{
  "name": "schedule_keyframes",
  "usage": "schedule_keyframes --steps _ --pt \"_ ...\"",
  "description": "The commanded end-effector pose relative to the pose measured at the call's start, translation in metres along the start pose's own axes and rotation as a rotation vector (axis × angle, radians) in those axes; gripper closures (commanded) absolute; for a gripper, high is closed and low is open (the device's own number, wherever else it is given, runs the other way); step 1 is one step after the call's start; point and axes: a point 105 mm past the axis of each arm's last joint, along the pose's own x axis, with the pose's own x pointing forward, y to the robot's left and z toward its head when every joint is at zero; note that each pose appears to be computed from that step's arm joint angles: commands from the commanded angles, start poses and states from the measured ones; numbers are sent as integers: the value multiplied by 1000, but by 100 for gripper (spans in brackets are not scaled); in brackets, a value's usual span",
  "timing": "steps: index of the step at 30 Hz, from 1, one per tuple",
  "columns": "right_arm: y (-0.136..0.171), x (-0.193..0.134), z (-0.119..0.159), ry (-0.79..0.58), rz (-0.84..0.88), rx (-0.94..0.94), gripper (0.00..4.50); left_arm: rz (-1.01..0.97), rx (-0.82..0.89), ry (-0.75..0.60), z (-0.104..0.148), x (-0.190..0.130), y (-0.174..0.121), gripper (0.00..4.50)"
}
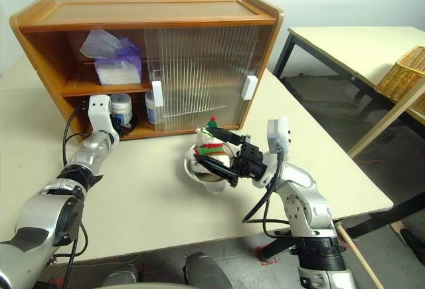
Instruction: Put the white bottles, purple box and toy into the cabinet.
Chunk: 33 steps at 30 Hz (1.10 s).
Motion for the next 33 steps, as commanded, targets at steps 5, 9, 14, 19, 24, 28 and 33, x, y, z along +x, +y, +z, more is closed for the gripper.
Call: schedule_keyframes --steps 5,9,14,19,24,28,33 --pt "2 1 -3 14 11 -6 0 -5 6 -44 13 2 0 4" --pt "1 0 -3 16 12 -4 0 -18 11 -60 12 -1 -2 4" --pt "-2 -2 -3 16 8 -5 0 -60 27 -93 7 -12 -6 4" --pt "-3 -4 -5 13 6 -1 0 -108 77 -135 2 -33 -5 4" --pt "-6 -5 -7 12 6 3 0 -149 101 -157 0 -53 -3 4" --pt "-7 -5 -7 11 6 0 0 -173 112 -161 -1 -64 -4 45" --pt "-10 -7 -7 13 -1 -4 0 -304 127 -223 8 -76 -25 204"
